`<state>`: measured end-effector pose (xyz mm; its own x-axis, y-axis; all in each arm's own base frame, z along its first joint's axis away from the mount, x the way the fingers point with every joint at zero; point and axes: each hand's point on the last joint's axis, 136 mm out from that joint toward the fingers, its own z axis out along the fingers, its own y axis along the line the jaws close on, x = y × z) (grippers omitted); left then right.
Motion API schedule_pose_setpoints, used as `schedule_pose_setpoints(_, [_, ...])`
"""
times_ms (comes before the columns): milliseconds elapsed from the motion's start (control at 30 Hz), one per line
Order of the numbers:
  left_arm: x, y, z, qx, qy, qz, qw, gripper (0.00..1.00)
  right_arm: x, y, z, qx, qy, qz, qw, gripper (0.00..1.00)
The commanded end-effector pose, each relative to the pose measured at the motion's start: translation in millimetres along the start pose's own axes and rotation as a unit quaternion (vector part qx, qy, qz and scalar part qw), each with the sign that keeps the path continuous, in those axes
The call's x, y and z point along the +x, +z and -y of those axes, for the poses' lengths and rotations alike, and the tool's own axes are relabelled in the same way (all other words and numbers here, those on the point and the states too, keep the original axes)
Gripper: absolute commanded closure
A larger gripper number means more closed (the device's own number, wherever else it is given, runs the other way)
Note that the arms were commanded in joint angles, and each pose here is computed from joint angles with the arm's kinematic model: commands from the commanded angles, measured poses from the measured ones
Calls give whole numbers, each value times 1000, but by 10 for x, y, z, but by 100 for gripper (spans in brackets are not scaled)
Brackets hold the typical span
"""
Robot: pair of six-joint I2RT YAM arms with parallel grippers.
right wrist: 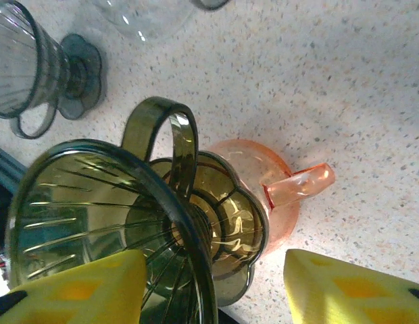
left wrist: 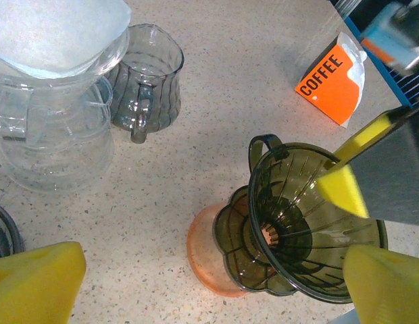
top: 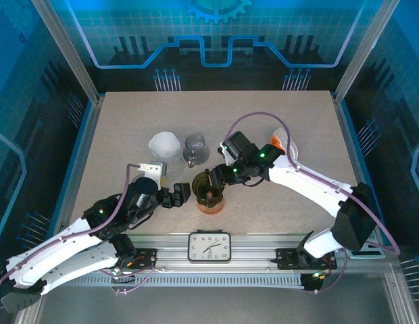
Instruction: Place the coffee filter in the dripper
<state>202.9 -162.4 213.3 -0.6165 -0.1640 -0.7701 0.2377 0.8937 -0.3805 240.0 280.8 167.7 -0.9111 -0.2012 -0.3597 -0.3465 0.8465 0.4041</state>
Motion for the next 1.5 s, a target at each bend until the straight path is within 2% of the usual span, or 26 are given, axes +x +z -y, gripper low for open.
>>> schedule_pose_setpoints(0, [1, 2, 27, 7, -2, 1, 1000, 1, -153, -286, 63, 6, 2, 63, 998, 40])
schedule_pose_setpoints(133, [-27, -7, 37, 8, -4, 5, 1000, 1, -304, -573, 339, 33, 17, 129, 991, 38])
schedule_pose_setpoints(233, [-37, 2, 52, 11, -5, 8, 1000, 1, -386, -714, 745, 60, 67, 163, 983, 38])
schedule_pose_setpoints(500, [-20, 22, 61, 13, -6, 4, 1000, 1, -606, -861, 1777, 123, 171, 232, 950, 39])
schedule_pose_setpoints(667, [-4, 23, 56, 13, -10, 1, 1000, 1, -733, -881, 2181, 129, 202, 261, 935, 41])
schedule_pose_setpoints(800, [27, 39, 44, 12, -14, -2, 1000, 1, -765, -885, 2403, 170, 192, 248, 934, 45])
schedule_pose_setpoints(900, [38, 54, 43, 13, -14, -2, 1000, 1, -805, -870, 2517, 173, 195, 246, 934, 48])
schedule_pose_setpoints(967, [44, 65, 45, 13, -14, -2, 1000, 1, -852, -849, 2533, 170, 179, 244, 938, 50])
schedule_pose_setpoints(1200, [82, 82, 3, 3, -9, -7, 1000, 1, -854, -668, 2577, 185, 112, 180, 960, 61])
schedule_pose_setpoints(1467, [84, 93, -19, -2, -6, -5, 1000, 1, -891, -597, 2659, 239, 62, 143, 958, 69])
